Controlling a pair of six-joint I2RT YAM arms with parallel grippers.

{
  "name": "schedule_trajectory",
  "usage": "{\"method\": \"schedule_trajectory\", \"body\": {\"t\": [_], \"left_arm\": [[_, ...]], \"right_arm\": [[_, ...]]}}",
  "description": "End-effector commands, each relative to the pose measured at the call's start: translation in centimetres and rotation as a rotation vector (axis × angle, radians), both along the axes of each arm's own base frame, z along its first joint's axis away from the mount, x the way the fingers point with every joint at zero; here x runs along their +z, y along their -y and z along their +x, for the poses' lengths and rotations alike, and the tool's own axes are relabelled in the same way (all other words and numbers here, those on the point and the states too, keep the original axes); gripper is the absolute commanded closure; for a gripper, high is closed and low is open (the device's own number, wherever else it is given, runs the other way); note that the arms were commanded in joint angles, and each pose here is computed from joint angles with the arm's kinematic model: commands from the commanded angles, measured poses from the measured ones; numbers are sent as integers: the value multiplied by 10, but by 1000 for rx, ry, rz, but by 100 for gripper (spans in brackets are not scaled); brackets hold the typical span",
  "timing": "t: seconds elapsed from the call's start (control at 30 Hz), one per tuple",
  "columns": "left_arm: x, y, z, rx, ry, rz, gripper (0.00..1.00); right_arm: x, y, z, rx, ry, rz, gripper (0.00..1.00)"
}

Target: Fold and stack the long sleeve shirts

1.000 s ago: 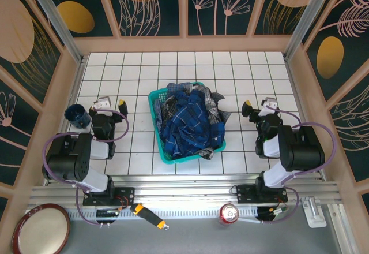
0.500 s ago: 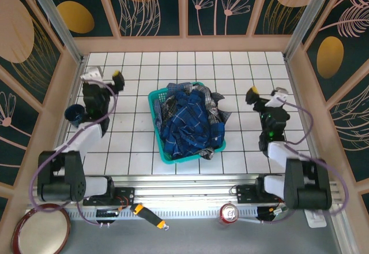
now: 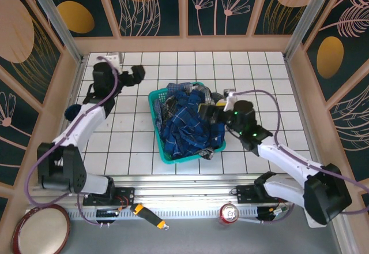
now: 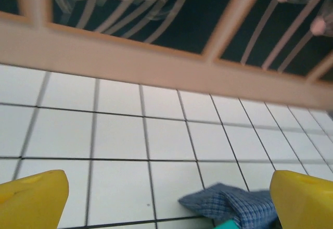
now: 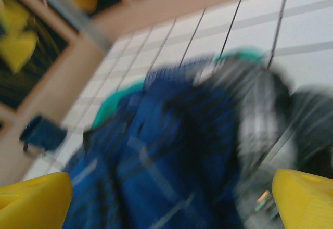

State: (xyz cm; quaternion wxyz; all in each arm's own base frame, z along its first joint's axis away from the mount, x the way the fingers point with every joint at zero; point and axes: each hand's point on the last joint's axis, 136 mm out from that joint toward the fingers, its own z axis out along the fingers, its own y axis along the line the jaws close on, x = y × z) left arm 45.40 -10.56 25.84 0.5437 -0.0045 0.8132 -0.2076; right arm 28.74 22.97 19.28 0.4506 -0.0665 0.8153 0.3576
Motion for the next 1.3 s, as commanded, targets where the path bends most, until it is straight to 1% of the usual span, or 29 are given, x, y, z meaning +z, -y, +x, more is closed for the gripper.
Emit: {"method": "schedule_trajectory", "body": {"t": [0.0, 0.03, 0.13, 0.17, 0.23, 0.27, 0.33, 0.43, 0.5, 0.53, 0.63, 0.77, 0.9, 1.03, 1.13, 1.27], "left_arm": [[-10, 34, 7, -150, -38, 125, 1], [-17, 43, 11, -187, -54, 149, 1], [-34, 65, 20, -253, -89, 214, 1], [-39, 70, 21, -253, -99, 230, 1], [-47, 77, 24, -253, -114, 227, 1], [-49, 78, 24, -254, -118, 214, 1], [-52, 75, 25, -224, -125, 200, 1], [-51, 67, 25, -174, -121, 201, 1], [-49, 63, 24, -153, -117, 201, 1], [-49, 62, 23, -142, -117, 200, 1], [-48, 54, 22, -100, -116, 200, 1], [-48, 51, 22, -80, -115, 193, 1], [-47, 51, 20, -81, -115, 196, 1], [-46, 47, 18, -67, -116, 205, 1], [-43, 43, 15, -46, -112, 212, 1], [-34, 32, 10, 7, -84, 217, 1]], "right_arm": [[-40, -9, -32, -11, -179, -153, 1], [-44, -10, -38, -32, -203, -180, 1], [-52, -19, -58, -7, -235, -235, 1], [-53, -20, -62, -6, -239, -255, 2], [-56, -7, -66, -59, -256, -316, 4], [-56, 1, -66, -94, -267, -339, 8], [-50, 17, -67, -157, -283, -366, 13], [-33, 26, -72, -183, -297, -346, 19], [-29, 37, -77, -221, -327, -345, 22], [-32, 45, -80, -249, -349, -358, 23], [-52, 63, -91, -296, -430, -421, 23], [-74, 59, -89, -280, -491, -423, 28], [-82, 63, -72, -317, -504, -439, 41], [-90, 66, -50, -329, -503, -442, 63], [-96, 76, -33, -367, -502, -489, 77], [-97, 100, -12, -459, -506, -531, 88]]}}
